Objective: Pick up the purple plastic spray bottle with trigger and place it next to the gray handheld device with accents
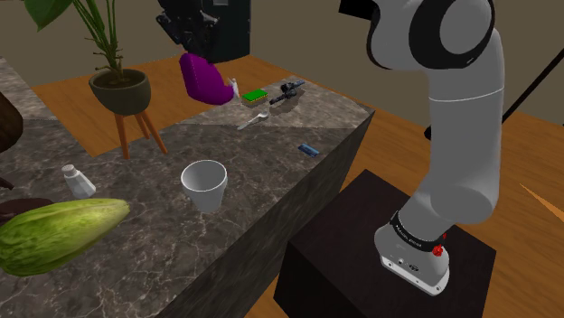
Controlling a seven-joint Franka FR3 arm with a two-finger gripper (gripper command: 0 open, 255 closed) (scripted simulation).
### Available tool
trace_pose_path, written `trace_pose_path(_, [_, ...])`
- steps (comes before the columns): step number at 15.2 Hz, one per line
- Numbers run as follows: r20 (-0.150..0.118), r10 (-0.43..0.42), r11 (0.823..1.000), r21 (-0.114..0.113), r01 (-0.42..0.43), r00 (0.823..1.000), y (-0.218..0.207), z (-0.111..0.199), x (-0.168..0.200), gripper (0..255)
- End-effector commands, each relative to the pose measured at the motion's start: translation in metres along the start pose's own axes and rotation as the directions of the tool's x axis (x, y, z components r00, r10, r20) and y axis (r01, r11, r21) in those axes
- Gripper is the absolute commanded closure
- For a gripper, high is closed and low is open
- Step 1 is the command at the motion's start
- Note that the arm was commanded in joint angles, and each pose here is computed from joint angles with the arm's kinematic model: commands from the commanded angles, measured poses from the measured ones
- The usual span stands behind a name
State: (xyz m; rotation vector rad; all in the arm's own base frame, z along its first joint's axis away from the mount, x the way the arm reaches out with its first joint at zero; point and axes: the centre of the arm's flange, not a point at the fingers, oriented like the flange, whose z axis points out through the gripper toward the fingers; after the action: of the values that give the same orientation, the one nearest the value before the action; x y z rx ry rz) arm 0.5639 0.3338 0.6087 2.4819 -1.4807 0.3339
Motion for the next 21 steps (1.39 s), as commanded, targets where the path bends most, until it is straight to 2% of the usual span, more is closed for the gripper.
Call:
trace_pose_path(1, [0.000,0.000,1.000,0.000,0.000,1.000,0.004,0.001,0.014,255])
trace_pose_path(21, [0.000,0.000,1.000,0.000,0.000,1.000,0.067,0.084,0.257,255])
